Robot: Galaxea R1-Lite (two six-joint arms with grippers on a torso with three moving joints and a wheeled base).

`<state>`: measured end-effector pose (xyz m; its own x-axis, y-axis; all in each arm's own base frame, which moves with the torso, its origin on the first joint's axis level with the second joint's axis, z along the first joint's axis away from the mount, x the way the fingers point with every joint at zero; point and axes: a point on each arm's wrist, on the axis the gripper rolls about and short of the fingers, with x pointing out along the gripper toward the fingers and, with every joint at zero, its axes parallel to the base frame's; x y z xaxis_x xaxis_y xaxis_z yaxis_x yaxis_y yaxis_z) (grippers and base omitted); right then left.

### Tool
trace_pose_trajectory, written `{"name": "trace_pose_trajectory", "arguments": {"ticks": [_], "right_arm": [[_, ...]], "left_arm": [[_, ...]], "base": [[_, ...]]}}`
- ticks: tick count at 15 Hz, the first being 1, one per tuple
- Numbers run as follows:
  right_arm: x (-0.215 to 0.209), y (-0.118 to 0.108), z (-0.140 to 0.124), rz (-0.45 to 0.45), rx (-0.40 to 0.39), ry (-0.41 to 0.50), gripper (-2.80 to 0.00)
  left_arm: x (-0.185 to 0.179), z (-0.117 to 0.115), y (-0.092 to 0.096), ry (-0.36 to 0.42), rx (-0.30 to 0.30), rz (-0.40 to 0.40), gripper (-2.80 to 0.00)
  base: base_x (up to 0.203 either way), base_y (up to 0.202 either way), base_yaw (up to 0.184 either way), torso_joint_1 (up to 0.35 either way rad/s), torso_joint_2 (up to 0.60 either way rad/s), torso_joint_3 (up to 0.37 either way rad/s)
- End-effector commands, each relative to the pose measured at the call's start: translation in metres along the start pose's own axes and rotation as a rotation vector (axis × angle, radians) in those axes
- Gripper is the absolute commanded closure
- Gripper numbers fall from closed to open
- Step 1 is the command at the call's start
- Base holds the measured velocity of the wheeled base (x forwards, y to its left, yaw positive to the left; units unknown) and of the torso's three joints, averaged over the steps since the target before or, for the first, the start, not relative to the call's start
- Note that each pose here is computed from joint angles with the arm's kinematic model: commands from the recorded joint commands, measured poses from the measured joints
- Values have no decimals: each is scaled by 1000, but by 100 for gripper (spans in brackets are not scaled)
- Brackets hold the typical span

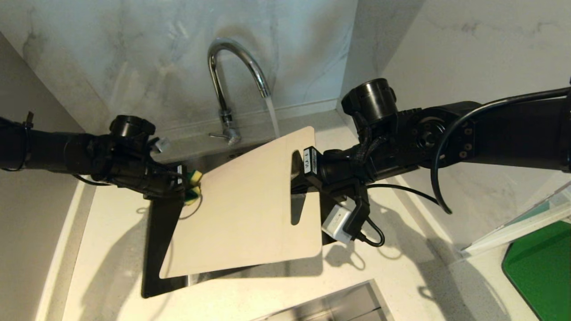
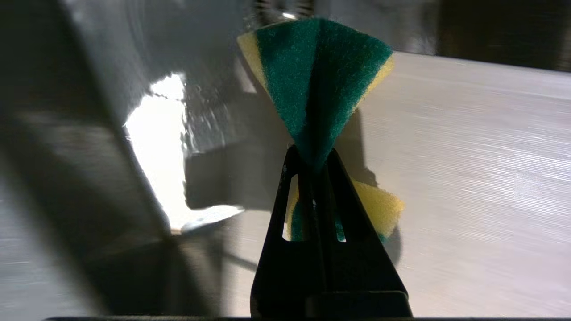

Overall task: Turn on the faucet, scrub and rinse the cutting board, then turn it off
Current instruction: Scrub the cutting board underwater

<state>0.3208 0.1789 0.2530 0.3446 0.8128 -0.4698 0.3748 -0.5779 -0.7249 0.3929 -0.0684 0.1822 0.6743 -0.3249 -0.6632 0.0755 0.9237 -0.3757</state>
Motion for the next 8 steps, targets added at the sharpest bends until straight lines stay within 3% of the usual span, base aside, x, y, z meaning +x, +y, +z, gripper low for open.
{"name": "trace_pose_trajectory", "arguments": {"ticks": [1, 4, 8], "right_arm": [[-3, -1, 1, -1, -13, -1, 0], [-2, 1, 3, 3, -8, -8, 0], [-3, 1, 4, 5, -6, -7, 0]], "left_arm": [[-5, 0, 22, 3, -21, 9, 0], [-25, 5, 12, -29, 0, -39, 0], [-63, -2, -37, -73, 63, -136, 0]], "base": [[0, 0, 0, 0, 0, 0], [0, 0, 0, 0, 0, 0], [0, 0, 0, 0, 0, 0]]}}
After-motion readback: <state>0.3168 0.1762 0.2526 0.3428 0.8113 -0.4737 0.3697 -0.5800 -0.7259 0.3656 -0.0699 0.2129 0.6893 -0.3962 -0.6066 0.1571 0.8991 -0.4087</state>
